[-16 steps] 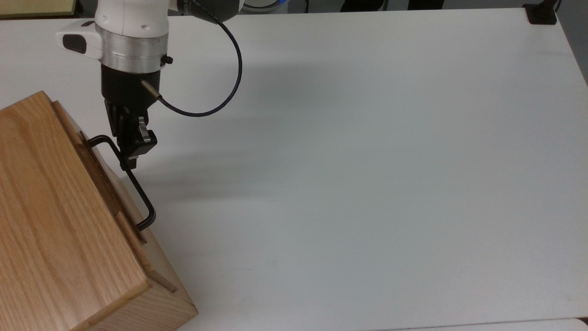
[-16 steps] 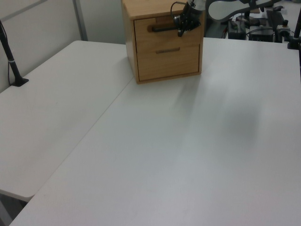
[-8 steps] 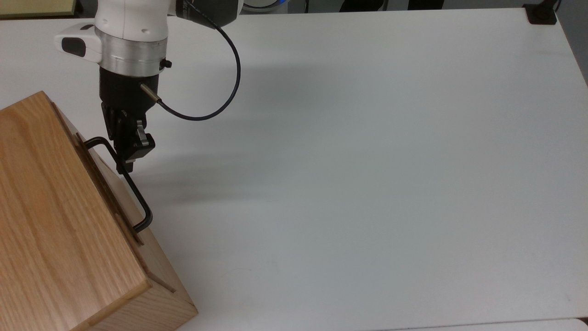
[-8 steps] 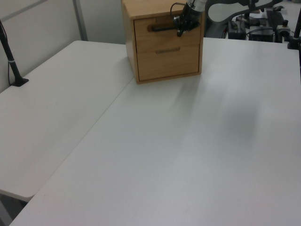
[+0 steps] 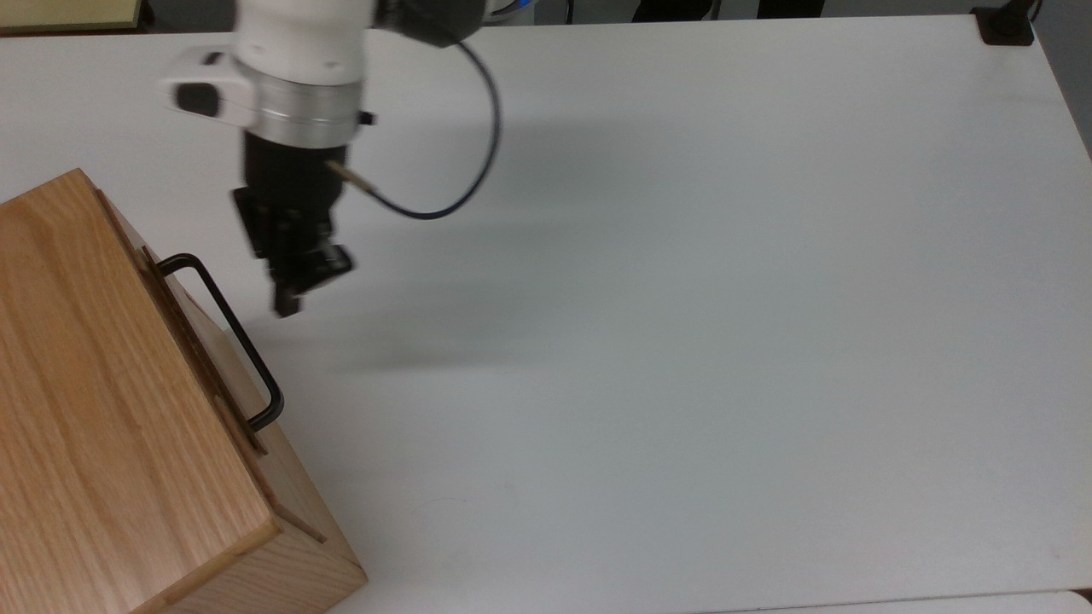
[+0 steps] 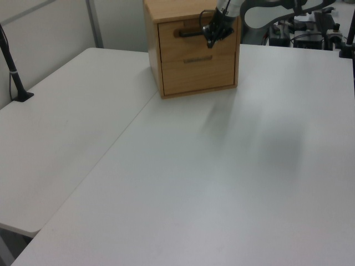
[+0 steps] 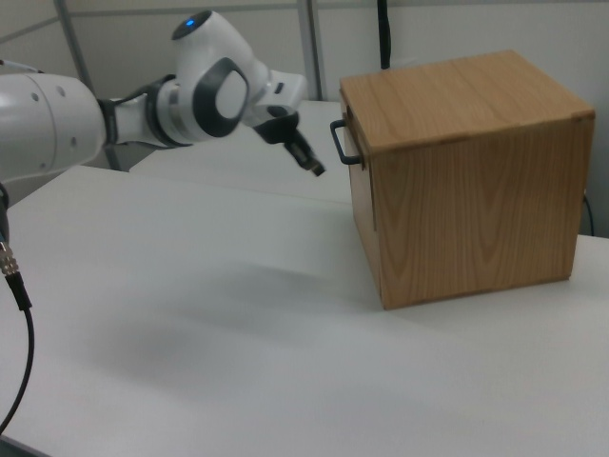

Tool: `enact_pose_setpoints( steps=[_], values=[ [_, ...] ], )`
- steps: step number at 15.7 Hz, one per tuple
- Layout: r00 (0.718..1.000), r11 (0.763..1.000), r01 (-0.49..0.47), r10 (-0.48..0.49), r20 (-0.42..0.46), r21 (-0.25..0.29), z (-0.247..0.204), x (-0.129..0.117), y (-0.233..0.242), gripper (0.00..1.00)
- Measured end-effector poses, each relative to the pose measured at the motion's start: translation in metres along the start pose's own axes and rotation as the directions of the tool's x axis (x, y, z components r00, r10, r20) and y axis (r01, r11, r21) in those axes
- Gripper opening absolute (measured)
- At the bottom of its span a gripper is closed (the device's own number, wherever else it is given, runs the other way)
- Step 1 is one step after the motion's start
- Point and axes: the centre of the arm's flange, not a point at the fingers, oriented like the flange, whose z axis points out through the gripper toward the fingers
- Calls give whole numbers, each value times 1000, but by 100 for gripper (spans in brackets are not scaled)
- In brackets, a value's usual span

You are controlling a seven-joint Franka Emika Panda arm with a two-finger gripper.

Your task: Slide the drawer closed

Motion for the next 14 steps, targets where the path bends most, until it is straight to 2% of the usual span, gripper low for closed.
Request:
enact_pose_setpoints(
  steps=[2,4,7,8,10,14],
  values=[
    [995,997,79,-77,58,-24,-11,-27,-24,1],
    [978,983,178,-173,113,-38,-27,-56,-45,1],
    [916,938,345,-328,233,-37,-58,-91,-54,1],
    [884,919,395,-376,279,-14,-71,-96,-51,1],
    [793,860,507,-490,362,56,-99,-104,-38,1],
    [596,710,683,-677,431,172,-138,-119,-7,1]
  ],
)
